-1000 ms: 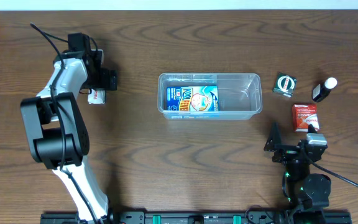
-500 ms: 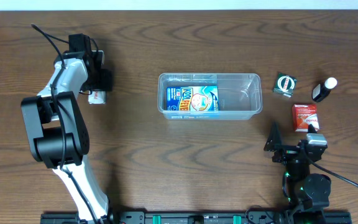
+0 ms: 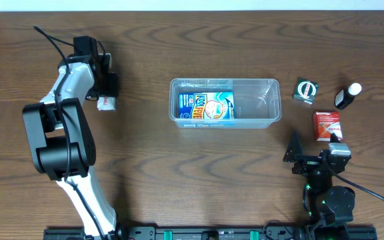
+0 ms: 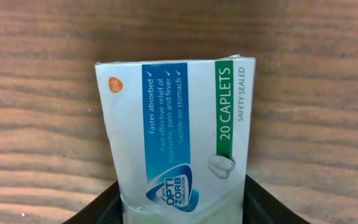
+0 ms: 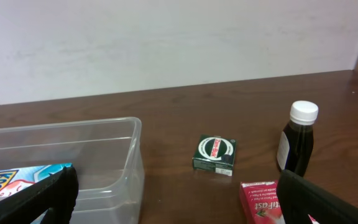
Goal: Pack container
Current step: 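Carry the Panadol box with left gripper into the container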
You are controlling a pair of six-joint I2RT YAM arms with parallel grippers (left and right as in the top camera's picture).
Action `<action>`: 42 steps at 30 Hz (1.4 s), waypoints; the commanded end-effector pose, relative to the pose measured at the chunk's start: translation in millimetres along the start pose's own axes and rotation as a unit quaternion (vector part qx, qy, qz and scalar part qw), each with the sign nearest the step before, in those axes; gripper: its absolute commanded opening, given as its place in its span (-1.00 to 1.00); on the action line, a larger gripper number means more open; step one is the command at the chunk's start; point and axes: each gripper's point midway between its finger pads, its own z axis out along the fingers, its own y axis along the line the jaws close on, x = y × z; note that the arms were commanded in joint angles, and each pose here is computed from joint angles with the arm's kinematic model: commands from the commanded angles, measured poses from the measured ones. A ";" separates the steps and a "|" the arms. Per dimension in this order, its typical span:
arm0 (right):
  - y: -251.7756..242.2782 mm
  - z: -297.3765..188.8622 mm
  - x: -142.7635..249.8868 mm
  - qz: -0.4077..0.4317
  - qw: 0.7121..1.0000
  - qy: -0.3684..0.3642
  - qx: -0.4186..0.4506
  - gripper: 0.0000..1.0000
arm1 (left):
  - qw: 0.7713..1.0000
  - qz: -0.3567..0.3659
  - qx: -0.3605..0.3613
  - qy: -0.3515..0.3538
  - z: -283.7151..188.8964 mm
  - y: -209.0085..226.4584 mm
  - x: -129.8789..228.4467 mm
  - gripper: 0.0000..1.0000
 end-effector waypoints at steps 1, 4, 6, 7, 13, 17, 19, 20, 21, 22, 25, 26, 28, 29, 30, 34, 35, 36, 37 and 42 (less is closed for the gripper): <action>-2.5 -0.2 -0.1 -0.005 1.000 -0.001 0.004 0.99 | 1.000 -0.002 0.000 -0.009 -1.0 2.3 -3.8 -0.09; -2.5 -0.2 -0.1 -0.005 1.000 -0.001 0.004 0.99 | 1.000 -0.002 -0.002 -0.023 -9.6 3.1 -12.6 -0.10; -2.5 -0.2 -0.1 -0.005 1.000 -0.001 0.004 0.98 | 0.999 -0.002 -0.003 -0.032 -15.2 3.7 -18.1 -0.10; -2.5 -0.2 -0.1 -0.005 1.000 -0.001 0.004 0.98 | 0.999 -0.001 -0.003 -0.035 -18.0 3.5 -20.0 -0.10; -2.5 -0.2 -0.1 -0.005 1.000 -0.001 0.004 0.98 | 0.997 0.020 -0.002 -0.073 -48.5 -10.9 -36.1 -0.10; -2.5 -0.2 -0.1 -0.005 1.000 -0.001 0.004 0.98 | 0.988 0.103 0.000 -0.117 -86.3 -42.4 -51.6 -0.10; -2.5 -0.2 -0.1 -0.005 1.000 -0.001 0.004 0.98 | 0.978 0.153 0.001 -0.141 -107.5 -63.1 -57.4 -0.10; -2.5 -0.2 -0.1 -0.005 1.000 -0.001 0.004 0.99 | 0.972 0.176 0.003 -0.154 -118.7 -74.5 -59.7 -0.10; -2.5 -0.2 -0.1 -0.005 1.000 -0.001 0.004 0.99 | 0.965 0.201 0.004 -0.169 -131.9 -87.9 -61.7 -0.10; -2.5 -0.2 -0.1 -0.005 1.000 -0.001 0.004 0.98 | 0.958 0.225 0.006 -0.181 -142.9 -100.0 -62.7 -0.10; -2.5 -0.2 -0.1 -0.005 1.000 -0.001 0.004 0.98 | 0.932 0.290 0.015 -0.218 -177.4 -140.4 -61.4 -0.11; -2.5 -0.2 -0.1 -0.005 1.000 -0.001 0.004 0.99 | 0.924 0.306 0.019 -0.229 -187.4 -153.3 -59.5 -0.10; -2.5 -0.2 -0.1 -0.005 1.000 -0.001 0.004 0.98 | 0.907 0.339 0.028 -0.247 -205.9 -178.8 -53.5 -0.10; -2.5 -0.2 -0.1 -0.005 1.000 -0.001 0.004 0.98 | 0.898 0.357 0.034 -0.254 -214.0 -192.5 -48.9 -0.10; -2.5 -0.2 -0.1 -0.005 1.000 -0.001 0.004 0.99 | 0.891 0.371 0.040 -0.259 -220.2 -205.1 -44.0 -0.10; -2.5 -0.2 -0.1 -0.005 1.000 -0.001 0.004 0.99 | 0.871 0.415 0.063 -0.255 -223.2 -246.6 -23.9 -0.10; -2.5 -0.2 -0.1 -0.005 1.000 -0.001 0.004 0.98 | 0.866 0.429 0.068 -0.247 -219.7 -255.1 -17.4 -0.10; -2.5 -0.2 -0.1 -0.005 1.000 -0.001 0.004 0.98 | 0.862 0.442 0.072 -0.238 -215.3 -262.9 -10.3 -0.10; -2.5 -0.2 -0.1 -0.005 1.000 -0.001 0.004 0.98 | 0.858 0.455 0.075 -0.226 -209.8 -268.9 -3.3 -0.10; -2.5 -0.2 -0.1 -0.005 1.000 -0.001 0.004 0.99 | 0.826 0.530 0.082 -0.172 -183.9 -289.8 28.1 -0.10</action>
